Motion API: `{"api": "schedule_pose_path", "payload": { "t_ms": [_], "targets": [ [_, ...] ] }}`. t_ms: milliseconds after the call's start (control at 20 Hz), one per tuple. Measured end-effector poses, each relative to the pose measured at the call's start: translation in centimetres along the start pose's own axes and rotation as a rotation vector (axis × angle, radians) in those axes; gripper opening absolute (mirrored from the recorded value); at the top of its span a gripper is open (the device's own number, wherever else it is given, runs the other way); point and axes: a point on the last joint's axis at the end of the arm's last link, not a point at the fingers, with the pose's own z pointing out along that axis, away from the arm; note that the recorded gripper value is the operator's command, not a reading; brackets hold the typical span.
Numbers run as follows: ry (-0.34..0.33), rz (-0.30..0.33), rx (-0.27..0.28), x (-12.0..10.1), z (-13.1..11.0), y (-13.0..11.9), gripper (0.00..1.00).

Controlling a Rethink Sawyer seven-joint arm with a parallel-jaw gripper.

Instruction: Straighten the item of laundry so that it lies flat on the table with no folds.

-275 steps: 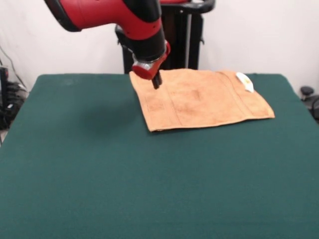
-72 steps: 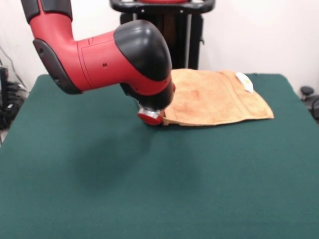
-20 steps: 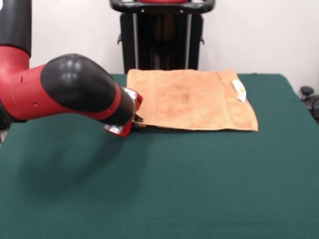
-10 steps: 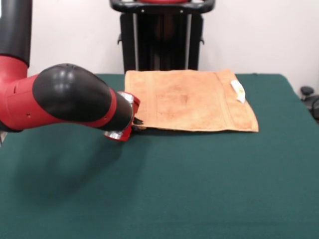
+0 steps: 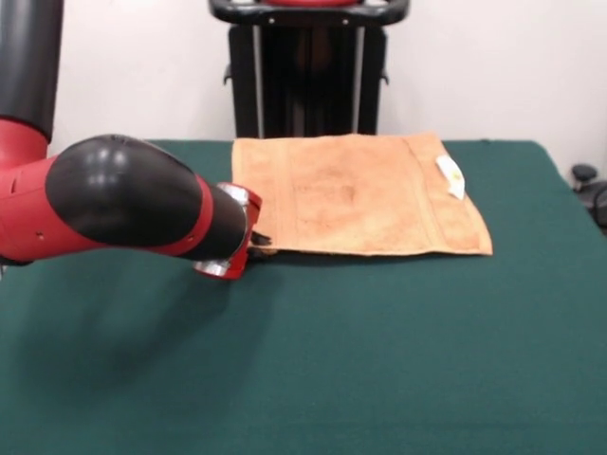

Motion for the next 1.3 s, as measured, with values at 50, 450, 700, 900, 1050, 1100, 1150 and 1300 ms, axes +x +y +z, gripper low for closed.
{"api": "schedule_pose_path", "payload": {
  "t_ms": [50,450,700,900,1050,1100,1150,1300],
  "targets": [
    [-0.004,0.001,0.003,-0.1,-0.2,-0.1,0.00],
    [-0.044,0.017,0.058,-0.3,-2.5,-1.8,0.00],
    [-0.066,0.031,0.089,-0.2,-3.8,-2.7,0.00],
    [-0.085,0.042,0.097,0.0,-4.3,-3.4,0.00],
    [-0.086,0.042,0.097,0.0,-4.4,-3.4,0.00],
    [-0.085,0.042,0.097,0.0,-4.3,-3.4,0.00],
    [-0.085,0.042,0.097,0.0,-4.3,-3.4,0.00],
    [-0.085,0.042,0.096,0.0,-4.3,-3.4,0.00]
  ]
}}
